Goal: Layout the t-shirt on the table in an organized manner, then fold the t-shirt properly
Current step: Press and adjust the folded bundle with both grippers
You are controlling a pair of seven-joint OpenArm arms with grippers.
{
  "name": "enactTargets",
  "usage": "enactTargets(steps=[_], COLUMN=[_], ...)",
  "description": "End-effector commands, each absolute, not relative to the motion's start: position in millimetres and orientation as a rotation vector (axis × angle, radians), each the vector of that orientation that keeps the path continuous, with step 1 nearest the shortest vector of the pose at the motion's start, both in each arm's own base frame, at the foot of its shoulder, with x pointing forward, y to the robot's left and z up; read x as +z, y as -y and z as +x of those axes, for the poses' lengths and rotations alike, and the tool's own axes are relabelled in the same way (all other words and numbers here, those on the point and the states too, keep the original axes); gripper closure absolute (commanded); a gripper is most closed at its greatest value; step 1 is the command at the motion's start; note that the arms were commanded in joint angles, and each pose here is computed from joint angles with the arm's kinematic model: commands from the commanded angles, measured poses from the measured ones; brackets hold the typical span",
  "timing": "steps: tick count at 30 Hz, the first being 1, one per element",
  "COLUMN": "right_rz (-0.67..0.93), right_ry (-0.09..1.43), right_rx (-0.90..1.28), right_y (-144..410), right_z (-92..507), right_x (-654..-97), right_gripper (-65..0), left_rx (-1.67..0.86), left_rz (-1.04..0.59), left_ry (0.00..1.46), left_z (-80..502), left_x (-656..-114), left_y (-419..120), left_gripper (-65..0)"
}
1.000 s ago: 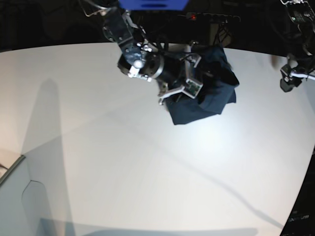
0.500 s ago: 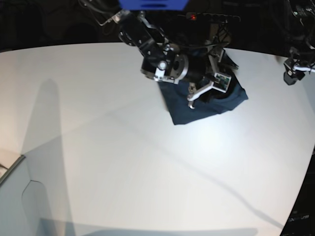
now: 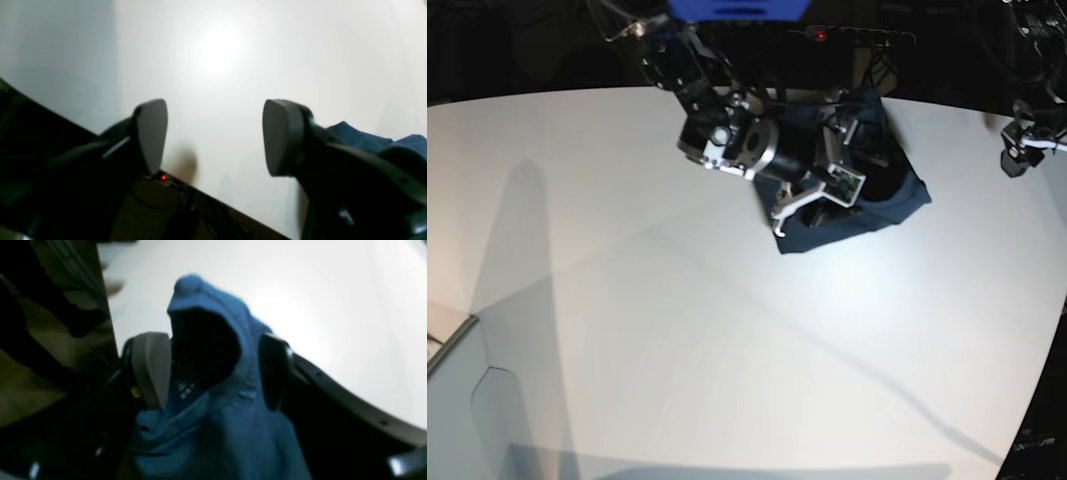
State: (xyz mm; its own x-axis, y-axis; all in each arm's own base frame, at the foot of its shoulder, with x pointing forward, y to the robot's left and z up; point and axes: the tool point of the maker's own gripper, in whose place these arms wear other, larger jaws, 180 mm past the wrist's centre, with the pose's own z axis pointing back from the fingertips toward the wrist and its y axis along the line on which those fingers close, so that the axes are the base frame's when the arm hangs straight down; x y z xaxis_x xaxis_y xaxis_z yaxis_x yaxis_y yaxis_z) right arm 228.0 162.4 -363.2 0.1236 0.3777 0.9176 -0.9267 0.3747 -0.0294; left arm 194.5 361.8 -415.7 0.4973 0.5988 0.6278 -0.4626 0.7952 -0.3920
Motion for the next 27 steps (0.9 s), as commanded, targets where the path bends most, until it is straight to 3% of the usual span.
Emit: enactTargets(steps=[1, 11, 22, 27], right_rz=[0.715, 0.736, 0.749, 0.729], right_ry=[1.099, 0.941, 1.162, 1.157], right_rx=[1.058, 1.200, 1.195, 1.162], right_y=[-175, -203, -209, -184], right_z=[234, 230, 232, 215], right_x=[-342, -386, -314, -319], right_gripper=[-41.3, -41.5, -41.3, -41.1], left_rx=[0.627, 0.629, 0.596, 0.522], left_rz=[-0.169, -0.167, -0.168, -0.212], left_ry=[0.874, 0.863, 0.864, 0.810], left_z=[201, 197, 197, 202], left_x=[-402, -405, -396, -384], left_y=[-369, -369, -361, -329], left_gripper=[-43.2, -43.2, -43.2, -43.3])
